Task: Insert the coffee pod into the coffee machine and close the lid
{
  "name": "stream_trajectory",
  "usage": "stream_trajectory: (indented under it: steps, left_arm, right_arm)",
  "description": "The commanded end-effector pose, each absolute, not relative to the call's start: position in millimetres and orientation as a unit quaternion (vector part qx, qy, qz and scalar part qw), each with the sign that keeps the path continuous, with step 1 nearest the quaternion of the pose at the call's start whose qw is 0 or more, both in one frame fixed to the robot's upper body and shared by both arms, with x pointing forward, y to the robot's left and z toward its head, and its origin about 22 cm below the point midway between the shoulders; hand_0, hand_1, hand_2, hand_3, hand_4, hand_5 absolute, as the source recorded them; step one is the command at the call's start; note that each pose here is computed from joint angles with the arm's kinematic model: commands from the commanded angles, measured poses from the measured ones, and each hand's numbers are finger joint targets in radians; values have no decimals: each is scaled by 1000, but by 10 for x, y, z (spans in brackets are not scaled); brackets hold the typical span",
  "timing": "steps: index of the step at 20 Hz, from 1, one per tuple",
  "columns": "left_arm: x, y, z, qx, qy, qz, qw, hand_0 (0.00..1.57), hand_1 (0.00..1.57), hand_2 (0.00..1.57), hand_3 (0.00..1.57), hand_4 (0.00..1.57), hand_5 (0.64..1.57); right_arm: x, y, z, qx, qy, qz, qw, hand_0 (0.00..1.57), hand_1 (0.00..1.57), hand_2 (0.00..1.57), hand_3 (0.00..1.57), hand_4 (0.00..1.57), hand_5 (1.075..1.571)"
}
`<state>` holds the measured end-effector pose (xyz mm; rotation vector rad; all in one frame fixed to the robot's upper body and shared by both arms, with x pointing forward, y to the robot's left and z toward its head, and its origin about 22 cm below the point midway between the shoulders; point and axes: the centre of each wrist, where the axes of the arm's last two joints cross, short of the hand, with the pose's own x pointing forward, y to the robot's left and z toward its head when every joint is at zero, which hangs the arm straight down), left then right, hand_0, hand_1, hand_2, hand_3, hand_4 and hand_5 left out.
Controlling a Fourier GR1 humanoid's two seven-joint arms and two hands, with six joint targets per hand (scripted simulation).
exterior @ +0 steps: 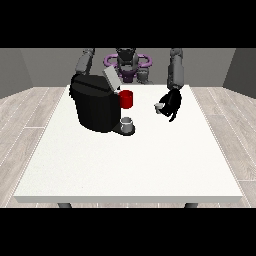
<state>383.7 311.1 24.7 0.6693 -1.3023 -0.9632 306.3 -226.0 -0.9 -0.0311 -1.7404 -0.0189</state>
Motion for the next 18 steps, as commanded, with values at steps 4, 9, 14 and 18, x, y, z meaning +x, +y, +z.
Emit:
stream_trajectory:
  steps: [4,9,14,18]
  left_arm:
    - [3723,2926,-46,249,-607,-427,622,1529,1529,1514,1409,714,1571]
    - [3743,2979,-37,240,-620,-433,609,1208,1208,1317,1330,680,1571]
    - [3845,2670,-10,200,-612,-413,645,1457,1457,1437,1348,571,1571]
    - [4082,2629,432,214,-627,-425,617,1404,1404,1377,1284,602,1571]
  right_arm:
    - [2862,-2483,-317,-19,-744,-20,667,0,0,0,0,392,1571]
    - [2883,-2572,-358,-16,-740,-44,671,0,0,0,0,300,1571]
    - [2860,-2413,-420,-21,-717,-25,697,0,0,0,0,283,1571]
    - [2892,-2471,-440,-26,-729,-9,684,0,0,0,0,262,1571]
